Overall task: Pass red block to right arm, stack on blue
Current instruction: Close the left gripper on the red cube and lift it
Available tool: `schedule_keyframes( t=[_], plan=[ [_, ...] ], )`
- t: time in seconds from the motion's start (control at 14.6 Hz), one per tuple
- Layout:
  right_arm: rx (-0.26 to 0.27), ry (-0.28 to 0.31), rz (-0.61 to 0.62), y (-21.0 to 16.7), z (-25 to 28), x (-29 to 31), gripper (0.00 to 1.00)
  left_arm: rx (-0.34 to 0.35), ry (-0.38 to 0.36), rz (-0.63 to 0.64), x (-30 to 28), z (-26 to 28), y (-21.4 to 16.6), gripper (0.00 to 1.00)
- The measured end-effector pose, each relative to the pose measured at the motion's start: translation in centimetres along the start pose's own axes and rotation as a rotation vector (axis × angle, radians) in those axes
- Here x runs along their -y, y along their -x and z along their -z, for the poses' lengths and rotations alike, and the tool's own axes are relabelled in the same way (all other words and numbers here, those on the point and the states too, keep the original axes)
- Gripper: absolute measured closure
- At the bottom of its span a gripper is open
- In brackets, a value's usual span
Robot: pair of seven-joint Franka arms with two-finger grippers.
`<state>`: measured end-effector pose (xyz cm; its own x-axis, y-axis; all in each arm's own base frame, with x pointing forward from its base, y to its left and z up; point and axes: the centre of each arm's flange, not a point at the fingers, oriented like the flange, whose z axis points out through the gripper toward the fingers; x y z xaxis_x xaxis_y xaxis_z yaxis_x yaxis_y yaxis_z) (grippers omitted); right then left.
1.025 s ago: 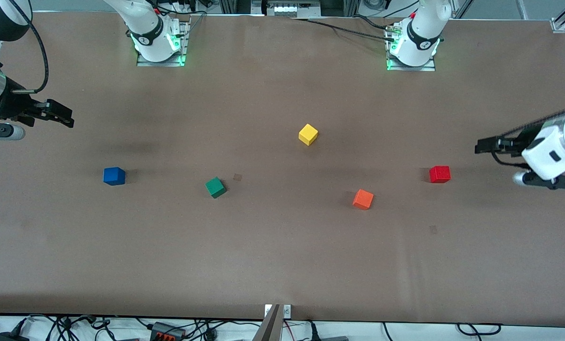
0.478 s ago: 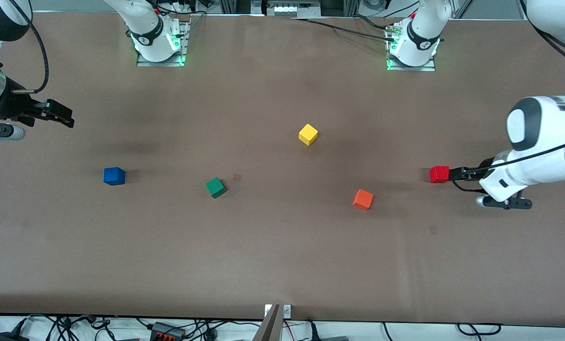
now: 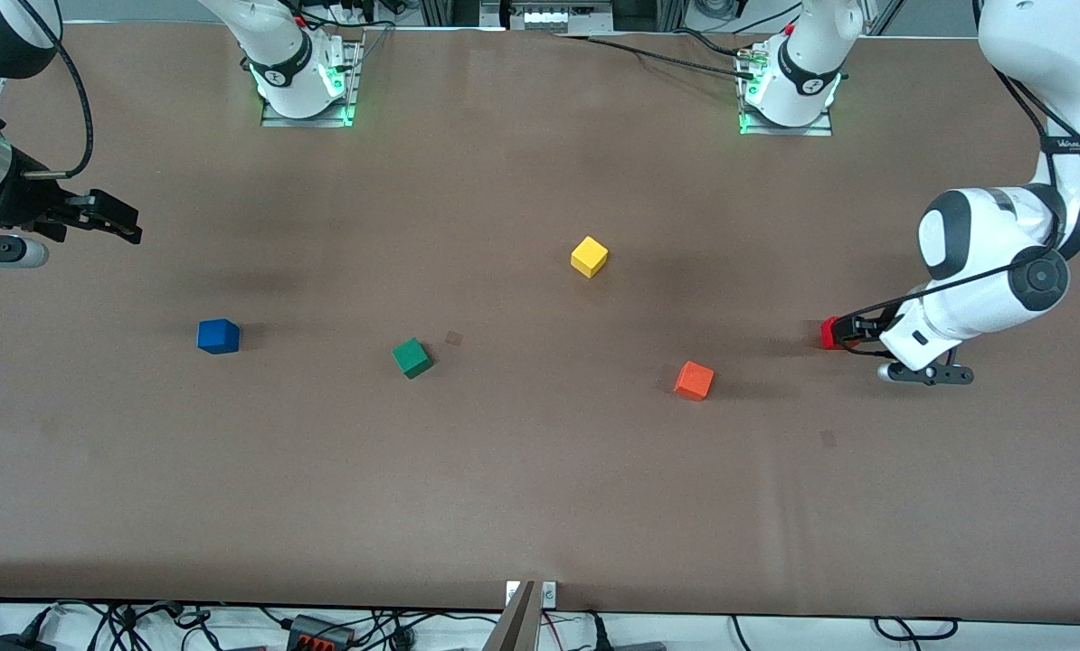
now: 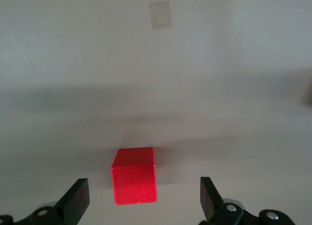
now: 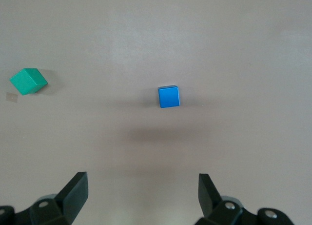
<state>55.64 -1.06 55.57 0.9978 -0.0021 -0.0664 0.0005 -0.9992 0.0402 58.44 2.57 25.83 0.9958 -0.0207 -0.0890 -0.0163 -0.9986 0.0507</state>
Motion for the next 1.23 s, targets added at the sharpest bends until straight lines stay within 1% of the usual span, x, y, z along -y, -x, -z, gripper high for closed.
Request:
schedule_keyframes(
  t=[0.14,0.34,0.75,0.96,1.02,1.09,1.16,1.23],
  plan=[
    [0.000,0.000,0.000,0.0,0.0,0.0,0.00,-0.018,-0.003,0.002,0.1,-2.2,1.1,0.00],
    [0.001,0.000,0.001,0.0,-0.1,0.1,0.00,-0.007,-0.003,0.005,0.2,-4.8,2.2,0.00],
    [0.027,0.003,0.021,-1.3,-2.0,1.2,0.00,0.022,-0.002,0.014,0.7,-6.6,2.6,0.00],
    [0.029,0.004,0.027,-2.1,-3.1,1.6,0.00,0.022,-0.002,0.015,0.7,-7.0,2.6,0.03],
    [0.020,0.004,0.027,-2.5,-3.4,1.6,0.00,0.021,-0.003,0.017,0.8,-7.0,2.6,0.08],
    [0.014,0.004,0.027,-2.9,-3.6,1.6,0.00,0.020,-0.004,0.020,1.0,-7.1,2.6,0.18],
    [0.010,0.004,0.027,-3.1,-3.7,1.6,0.00,0.018,-0.005,0.022,1.2,-7.1,2.6,0.25],
    [0.003,0.004,0.026,-3.3,-3.5,1.6,0.00,0.017,-0.006,0.024,1.4,-7.0,2.6,0.40]
  ],
)
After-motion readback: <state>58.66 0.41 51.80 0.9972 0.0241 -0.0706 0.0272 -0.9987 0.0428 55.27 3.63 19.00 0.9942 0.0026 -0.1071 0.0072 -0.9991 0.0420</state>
